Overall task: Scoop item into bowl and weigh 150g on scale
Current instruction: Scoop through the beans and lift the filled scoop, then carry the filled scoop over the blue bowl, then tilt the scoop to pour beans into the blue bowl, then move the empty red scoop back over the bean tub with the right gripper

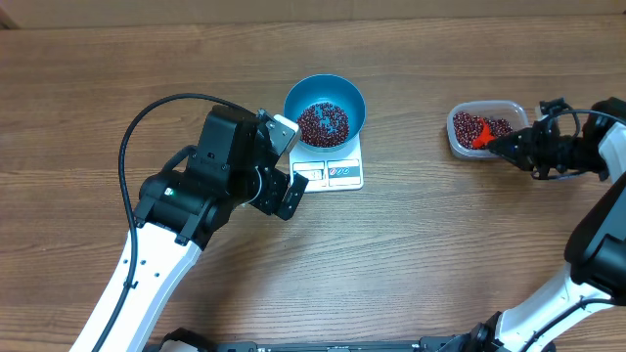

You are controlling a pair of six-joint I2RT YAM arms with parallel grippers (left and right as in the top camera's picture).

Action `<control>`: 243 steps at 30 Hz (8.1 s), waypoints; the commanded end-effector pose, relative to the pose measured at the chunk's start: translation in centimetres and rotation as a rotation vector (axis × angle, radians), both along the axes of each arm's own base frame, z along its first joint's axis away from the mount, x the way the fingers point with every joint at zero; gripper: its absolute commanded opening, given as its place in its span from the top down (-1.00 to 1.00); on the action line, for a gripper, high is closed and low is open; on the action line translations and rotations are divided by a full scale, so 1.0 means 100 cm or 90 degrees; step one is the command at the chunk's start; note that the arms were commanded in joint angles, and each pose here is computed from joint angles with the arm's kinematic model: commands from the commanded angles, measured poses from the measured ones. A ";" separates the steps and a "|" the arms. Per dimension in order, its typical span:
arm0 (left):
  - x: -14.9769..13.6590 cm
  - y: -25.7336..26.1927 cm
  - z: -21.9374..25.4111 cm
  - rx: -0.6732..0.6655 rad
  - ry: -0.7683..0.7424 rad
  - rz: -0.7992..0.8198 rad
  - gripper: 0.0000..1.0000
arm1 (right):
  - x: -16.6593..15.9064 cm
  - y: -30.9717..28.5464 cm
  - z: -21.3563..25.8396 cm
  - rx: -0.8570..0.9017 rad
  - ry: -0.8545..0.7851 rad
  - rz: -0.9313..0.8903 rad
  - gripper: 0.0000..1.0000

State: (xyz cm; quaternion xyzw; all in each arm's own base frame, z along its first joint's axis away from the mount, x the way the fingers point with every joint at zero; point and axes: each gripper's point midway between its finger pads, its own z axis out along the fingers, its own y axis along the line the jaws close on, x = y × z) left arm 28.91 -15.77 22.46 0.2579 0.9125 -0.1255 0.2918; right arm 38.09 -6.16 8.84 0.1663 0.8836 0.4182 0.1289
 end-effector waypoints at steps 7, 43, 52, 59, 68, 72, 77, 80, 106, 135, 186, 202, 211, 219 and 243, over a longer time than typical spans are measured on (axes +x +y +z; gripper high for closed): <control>-0.002 0.000 -0.002 0.000 0.002 -0.012 -0.99 | -0.003 -0.001 0.012 0.055 -0.045 0.003 0.93; -0.002 0.000 -0.001 0.000 0.002 -0.012 -0.99 | -0.005 -0.016 0.033 0.124 -0.099 -0.036 0.93; -0.002 0.000 -0.001 0.000 0.002 -0.012 -0.99 | -0.007 -0.009 0.045 0.157 -0.136 -0.023 0.93; -0.002 0.000 -0.001 0.000 0.002 -0.012 -0.99 | -0.008 -0.009 0.046 0.160 -0.132 -0.024 0.93; -0.002 0.000 -0.001 0.000 0.002 -0.012 -0.99 | -0.008 -0.008 0.047 0.165 -0.135 -0.024 0.93; -0.002 0.000 -0.001 0.000 0.002 -0.012 -0.99 | -0.007 -0.003 0.062 0.198 -0.188 -0.018 0.93; -0.002 0.000 -0.001 0.000 0.002 -0.012 -0.99 | -0.005 0.001 0.072 0.232 -0.202 -0.024 0.93; -0.002 0.000 -0.002 0.000 0.002 -0.012 -0.99 | -0.004 0.006 0.076 0.246 -0.203 -0.021 0.93; -0.002 0.000 -0.001 0.000 0.002 -0.012 -0.99 | 0.018 0.190 0.134 0.283 -0.267 0.303 0.93; -0.002 0.000 -0.001 0.000 0.002 -0.012 -0.99 | 0.040 0.258 0.112 -0.179 -0.244 0.309 0.93; -0.002 0.000 -0.001 0.000 0.002 -0.012 -0.99 | 0.019 0.281 0.120 -0.551 -0.355 0.375 0.93; -0.002 0.000 -0.002 0.000 0.002 -0.012 -0.99 | 0.018 0.283 0.120 -0.554 -0.356 0.376 0.93; -0.002 0.000 -0.001 0.000 0.002 -0.012 -0.99 | 0.018 0.283 0.120 -0.554 -0.356 0.376 0.93; -0.002 0.000 -0.001 0.000 0.002 -0.012 -0.99 | 0.018 0.283 0.120 -0.554 -0.356 0.376 0.93; -0.002 0.000 -0.001 0.000 0.002 -0.012 -0.99 | 0.032 0.224 0.155 -0.522 -0.320 0.216 0.93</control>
